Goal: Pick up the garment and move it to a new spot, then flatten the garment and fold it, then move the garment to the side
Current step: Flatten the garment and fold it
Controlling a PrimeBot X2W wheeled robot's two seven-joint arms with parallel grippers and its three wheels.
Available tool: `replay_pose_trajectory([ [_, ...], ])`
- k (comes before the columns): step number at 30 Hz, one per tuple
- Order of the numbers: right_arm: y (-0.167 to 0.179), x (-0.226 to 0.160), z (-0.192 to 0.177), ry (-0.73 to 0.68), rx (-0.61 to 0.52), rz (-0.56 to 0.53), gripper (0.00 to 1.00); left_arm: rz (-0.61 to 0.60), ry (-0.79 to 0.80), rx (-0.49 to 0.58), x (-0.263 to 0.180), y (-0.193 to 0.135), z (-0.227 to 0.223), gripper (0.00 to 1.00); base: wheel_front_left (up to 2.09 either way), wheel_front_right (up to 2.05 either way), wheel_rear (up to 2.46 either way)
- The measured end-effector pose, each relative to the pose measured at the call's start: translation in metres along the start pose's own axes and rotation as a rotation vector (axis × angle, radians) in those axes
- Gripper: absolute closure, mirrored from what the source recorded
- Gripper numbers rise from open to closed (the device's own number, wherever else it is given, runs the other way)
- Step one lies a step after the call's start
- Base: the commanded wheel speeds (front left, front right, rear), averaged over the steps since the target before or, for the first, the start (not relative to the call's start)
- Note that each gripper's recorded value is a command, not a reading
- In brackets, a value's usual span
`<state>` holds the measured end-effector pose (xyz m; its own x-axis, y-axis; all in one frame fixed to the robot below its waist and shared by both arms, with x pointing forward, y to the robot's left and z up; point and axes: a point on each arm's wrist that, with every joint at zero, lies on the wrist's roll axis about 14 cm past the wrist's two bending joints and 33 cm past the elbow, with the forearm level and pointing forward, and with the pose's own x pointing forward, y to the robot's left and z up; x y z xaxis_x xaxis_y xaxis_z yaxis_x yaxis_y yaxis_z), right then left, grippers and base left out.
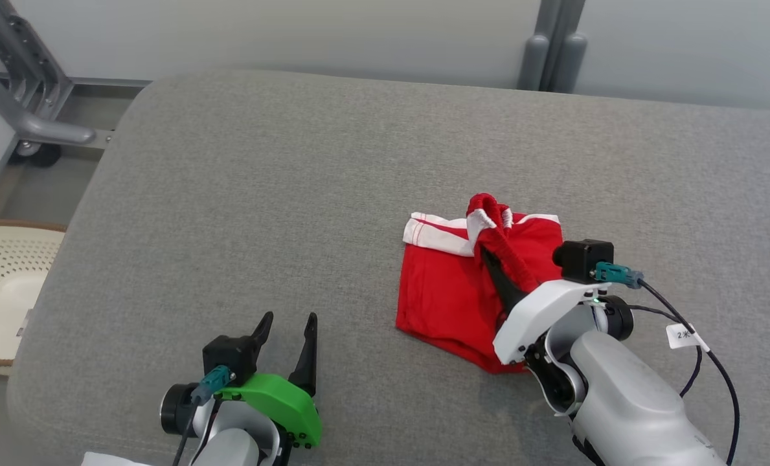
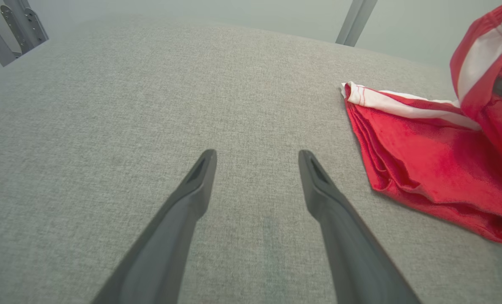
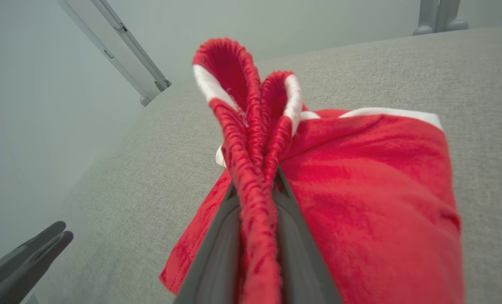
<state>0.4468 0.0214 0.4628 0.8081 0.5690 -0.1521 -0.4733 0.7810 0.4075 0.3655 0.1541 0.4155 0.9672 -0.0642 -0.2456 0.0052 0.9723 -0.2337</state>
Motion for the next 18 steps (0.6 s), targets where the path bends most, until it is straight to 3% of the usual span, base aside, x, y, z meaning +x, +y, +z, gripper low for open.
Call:
replay_pose_trajectory([
  [9,0.026,0.029,-0.019,0.060,-0.022,0.062,1.00,0.100,-0.004,-0.028,-0.023,0.028,-0.003,0.00,0.00,0.00,0.00],
  [11,0.030,0.035,-0.021,0.065,-0.026,0.073,0.00,0.122,-0.008,-0.031,-0.028,0.034,-0.003,0.00,0.00,0.00,0.00],
  [18,0.041,0.045,-0.012,0.024,0.001,0.097,0.00,0.171,-0.006,-0.037,-0.034,0.046,-0.006,0.00,0.00,0.00,0.00],
])
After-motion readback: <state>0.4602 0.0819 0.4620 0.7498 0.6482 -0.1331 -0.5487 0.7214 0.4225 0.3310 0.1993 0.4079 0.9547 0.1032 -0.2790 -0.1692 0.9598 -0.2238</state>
